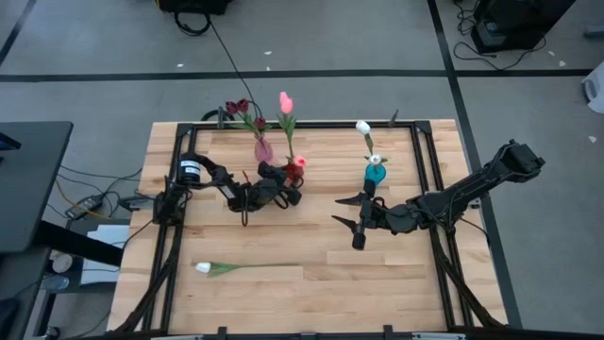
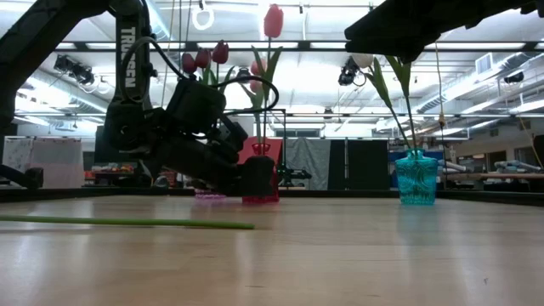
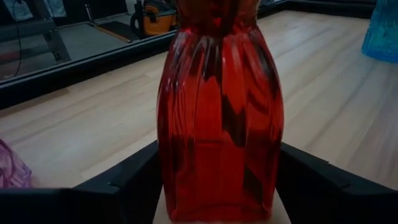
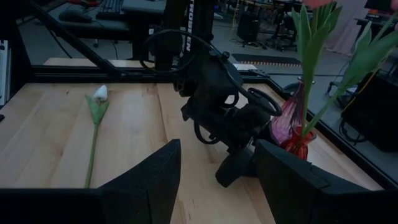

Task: Sort flowers into vase by color
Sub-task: Adjust the red vase, then put the white flower into the blue vase

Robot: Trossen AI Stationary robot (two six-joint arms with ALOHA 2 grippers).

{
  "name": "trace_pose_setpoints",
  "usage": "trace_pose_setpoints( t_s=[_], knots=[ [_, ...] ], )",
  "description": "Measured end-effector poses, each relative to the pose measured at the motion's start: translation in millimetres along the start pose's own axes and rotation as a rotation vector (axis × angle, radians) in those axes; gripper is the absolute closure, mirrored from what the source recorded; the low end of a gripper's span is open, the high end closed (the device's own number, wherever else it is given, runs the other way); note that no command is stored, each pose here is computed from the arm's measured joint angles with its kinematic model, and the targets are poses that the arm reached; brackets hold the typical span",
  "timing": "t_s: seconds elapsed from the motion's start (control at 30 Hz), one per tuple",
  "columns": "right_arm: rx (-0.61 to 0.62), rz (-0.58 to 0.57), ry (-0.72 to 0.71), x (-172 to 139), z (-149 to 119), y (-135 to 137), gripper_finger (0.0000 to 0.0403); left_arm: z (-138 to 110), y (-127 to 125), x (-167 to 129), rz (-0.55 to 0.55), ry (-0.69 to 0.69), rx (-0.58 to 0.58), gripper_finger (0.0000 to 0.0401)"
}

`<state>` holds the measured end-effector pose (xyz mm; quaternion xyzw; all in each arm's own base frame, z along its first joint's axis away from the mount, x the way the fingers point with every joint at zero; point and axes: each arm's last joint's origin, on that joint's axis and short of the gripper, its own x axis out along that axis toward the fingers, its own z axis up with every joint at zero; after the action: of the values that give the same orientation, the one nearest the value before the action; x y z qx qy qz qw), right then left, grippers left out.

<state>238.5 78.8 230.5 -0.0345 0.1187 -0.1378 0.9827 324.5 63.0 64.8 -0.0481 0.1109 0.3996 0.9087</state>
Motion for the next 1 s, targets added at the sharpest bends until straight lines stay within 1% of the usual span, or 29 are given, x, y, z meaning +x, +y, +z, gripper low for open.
trace_pose_setpoints(
  t_s=[0.17, 0.27, 0.43, 0.5, 0.6, 0.63, 0.77, 0.83, 0.9, 0.93, 1.0],
  knots=[
    [-0.003, 0.0, 0.004, 0, 0, 0, 0.0188, -2, 1, -3, -0.004, -0.002, -0.002, 0.0083],
    [-0.006, 0.0, 0.007, 0, -1, 0, 0.0188, -7, 4, -13, -0.019, -0.013, -0.007, 0.0065],
    [-0.017, -0.001, 0.022, 0, -3, 0, 0.0188, -15, 13, -46, -0.085, -0.078, -0.03, 0.0055],
    [-0.014, -0.001, 0.024, 0, -3, 0, 0.0188, -17, 15, -64, -0.142, -0.103, 0.005, 0.0056],
    [-0.01, -0.002, 0.025, 0, -3, 0, 0.0188, -20, 17, -91, -0.299, -0.08, 0.076, 0.0062],
    [-0.009, -0.001, 0.024, 0, -3, 0, 0.0188, -19, 17, -100, -0.374, -0.072, 0.086, 0.0065],
    [0.007, -0.003, 0.024, 0, -3, 0, 0.0188, -13, 15, -131, -0.747, -0.037, 0.1, 0.0083],
    [0.013, -0.004, 0.024, 0, -3, 0, 0.0188, -6, 12, -144, -0.928, -0.029, 0.052, 0.0095],
    [0.02, -0.004, 0.024, 0, -3, 0, 0.0188, 0, 7, -155, -1.067, -0.005, -0.009, 0.0106],
    [0.02, -0.004, 0.024, 0, -3, 0, 0.0188, 2, 3, -160, -1.121, 0.012, -0.033, 0.0112],
    [0.02, -0.004, 0.023, 0, -3, 0, 0.0188, 7, -8, -170, -1.187, 0.034, -0.054, 0.0122]
  ],
)
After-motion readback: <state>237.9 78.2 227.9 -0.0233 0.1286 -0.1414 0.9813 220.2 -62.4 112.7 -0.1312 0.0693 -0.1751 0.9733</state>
